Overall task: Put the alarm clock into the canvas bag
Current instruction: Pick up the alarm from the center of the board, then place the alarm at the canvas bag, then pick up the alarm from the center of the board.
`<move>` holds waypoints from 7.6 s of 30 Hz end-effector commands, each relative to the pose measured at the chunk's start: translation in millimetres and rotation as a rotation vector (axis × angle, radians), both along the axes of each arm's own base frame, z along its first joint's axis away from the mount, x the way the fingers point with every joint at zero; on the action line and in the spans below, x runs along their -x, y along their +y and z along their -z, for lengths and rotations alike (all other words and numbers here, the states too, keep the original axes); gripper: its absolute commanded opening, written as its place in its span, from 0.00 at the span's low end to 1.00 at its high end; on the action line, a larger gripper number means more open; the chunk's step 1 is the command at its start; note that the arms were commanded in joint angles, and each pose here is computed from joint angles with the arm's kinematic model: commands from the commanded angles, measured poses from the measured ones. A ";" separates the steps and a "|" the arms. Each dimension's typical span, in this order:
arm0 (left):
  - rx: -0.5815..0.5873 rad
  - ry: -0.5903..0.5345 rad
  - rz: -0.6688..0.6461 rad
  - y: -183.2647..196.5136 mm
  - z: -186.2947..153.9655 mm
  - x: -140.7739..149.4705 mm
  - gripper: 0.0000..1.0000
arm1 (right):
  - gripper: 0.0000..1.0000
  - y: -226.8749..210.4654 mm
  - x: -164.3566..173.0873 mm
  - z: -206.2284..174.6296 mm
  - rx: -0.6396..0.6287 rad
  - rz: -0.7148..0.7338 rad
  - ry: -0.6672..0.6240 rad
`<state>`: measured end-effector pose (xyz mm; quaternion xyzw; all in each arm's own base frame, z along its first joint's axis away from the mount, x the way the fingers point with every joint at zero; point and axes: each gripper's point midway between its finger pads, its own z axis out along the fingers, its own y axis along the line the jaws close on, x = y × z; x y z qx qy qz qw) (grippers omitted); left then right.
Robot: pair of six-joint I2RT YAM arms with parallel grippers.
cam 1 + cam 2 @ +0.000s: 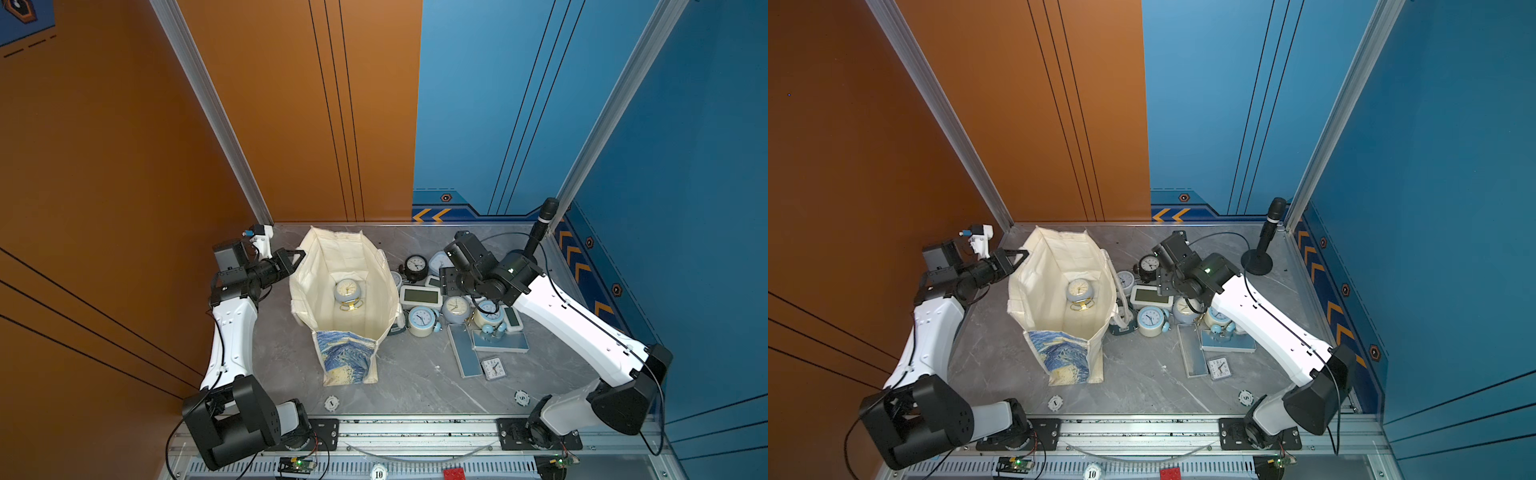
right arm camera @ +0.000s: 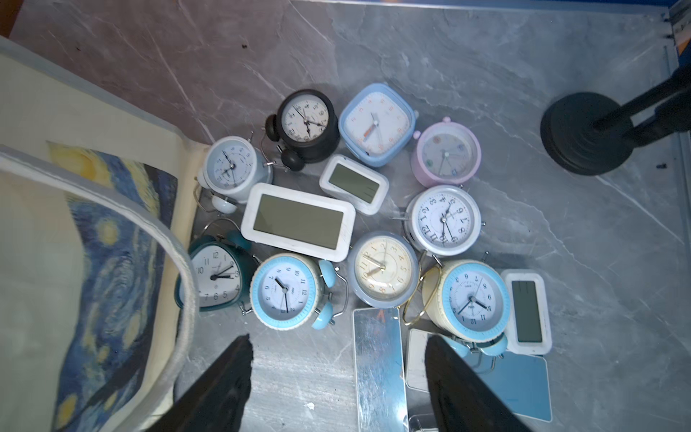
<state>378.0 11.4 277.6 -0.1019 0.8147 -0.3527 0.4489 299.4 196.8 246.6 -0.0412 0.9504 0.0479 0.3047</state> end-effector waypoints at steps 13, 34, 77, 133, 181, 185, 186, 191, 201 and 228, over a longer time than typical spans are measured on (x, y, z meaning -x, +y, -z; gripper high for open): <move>0.007 0.005 -0.001 1.9 4.1 0.8 0.00 | 0.78 -32.7 69.9 140.6 0.004 0.035 0.375; 0.011 0.010 0.002 1.7 5.8 -0.2 0.00 | 0.74 -41.1 92.1 227.3 0.029 0.046 0.547; 0.013 0.016 0.017 -2.4 8.5 -1.1 0.00 | 0.43 64.9 24.9 -8.4 -0.240 -0.333 0.008; 0.013 0.006 0.028 -7.0 4.3 0.7 0.00 | 0.35 300.5 80.5 86.4 -0.180 -0.857 0.375; 0.013 0.011 0.023 -5.5 6.0 -0.1 0.00 | 0.89 294.0 79.7 86.8 -0.033 -0.879 0.347; 0.014 0.012 0.023 -5.2 6.3 -0.2 0.00 | 0.89 292.0 76.6 63.6 -0.050 -0.869 0.293; 0.014 0.012 0.023 -5.2 6.3 -0.2 0.00 | 0.89 290.9 74.7 57.0 -0.056 -0.861 0.279; 0.013 0.012 0.020 -4.5 6.4 -0.3 0.00 | 0.89 283.1 66.5 24.0 -0.087 -0.829 0.209; 0.013 0.012 0.019 -3.8 6.7 -0.4 0.00 | 0.88 247.2 46.0 -37.1 -0.113 -0.743 0.072; 0.015 0.009 0.011 -0.6 5.2 0.4 0.00 | 0.88 22.9 30.9 -47.7 0.017 -0.269 0.039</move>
